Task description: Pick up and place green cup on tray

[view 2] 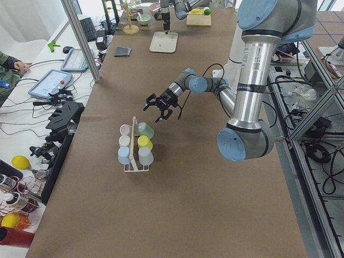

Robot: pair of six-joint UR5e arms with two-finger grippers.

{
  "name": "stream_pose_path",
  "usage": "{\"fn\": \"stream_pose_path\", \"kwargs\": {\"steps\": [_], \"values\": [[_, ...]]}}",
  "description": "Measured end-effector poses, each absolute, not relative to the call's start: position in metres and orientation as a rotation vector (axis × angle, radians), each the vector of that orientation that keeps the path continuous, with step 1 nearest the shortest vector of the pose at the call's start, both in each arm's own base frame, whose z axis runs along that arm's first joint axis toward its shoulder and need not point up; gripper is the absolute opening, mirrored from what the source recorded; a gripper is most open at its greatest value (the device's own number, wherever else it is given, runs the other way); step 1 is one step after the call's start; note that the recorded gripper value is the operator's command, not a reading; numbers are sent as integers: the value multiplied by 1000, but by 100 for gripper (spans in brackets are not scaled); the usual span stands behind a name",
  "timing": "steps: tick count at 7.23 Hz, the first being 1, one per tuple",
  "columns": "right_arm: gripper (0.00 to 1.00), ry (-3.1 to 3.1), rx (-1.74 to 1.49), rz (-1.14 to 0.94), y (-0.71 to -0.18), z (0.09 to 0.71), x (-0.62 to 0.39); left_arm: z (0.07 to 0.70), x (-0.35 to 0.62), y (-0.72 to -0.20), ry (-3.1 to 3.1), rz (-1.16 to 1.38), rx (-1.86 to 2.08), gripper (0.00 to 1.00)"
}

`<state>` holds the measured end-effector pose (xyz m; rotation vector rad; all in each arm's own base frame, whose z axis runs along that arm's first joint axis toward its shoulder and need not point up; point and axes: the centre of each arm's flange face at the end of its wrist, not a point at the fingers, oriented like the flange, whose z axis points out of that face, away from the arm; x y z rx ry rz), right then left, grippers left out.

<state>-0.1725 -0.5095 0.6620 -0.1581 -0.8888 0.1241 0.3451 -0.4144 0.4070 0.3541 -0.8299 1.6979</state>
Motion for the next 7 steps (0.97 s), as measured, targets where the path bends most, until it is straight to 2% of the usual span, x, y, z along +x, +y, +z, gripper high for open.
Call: {"fn": "stream_pose_path", "kwargs": {"steps": [2,5,6,7], "values": [[72,-885,-161,128,-504,668,-169,418,355,-409,-898,1721,340,98],[55,-878,-160,124,-504,671,-170,444,361,-413,-970,1740,284,98],[53,-877,-162,125,-504,673,-169,453,366,-414,-990,1757,269,98],[32,-878,-164,124,-504,673,-169,463,371,-415,-1011,1783,265,98]]}}
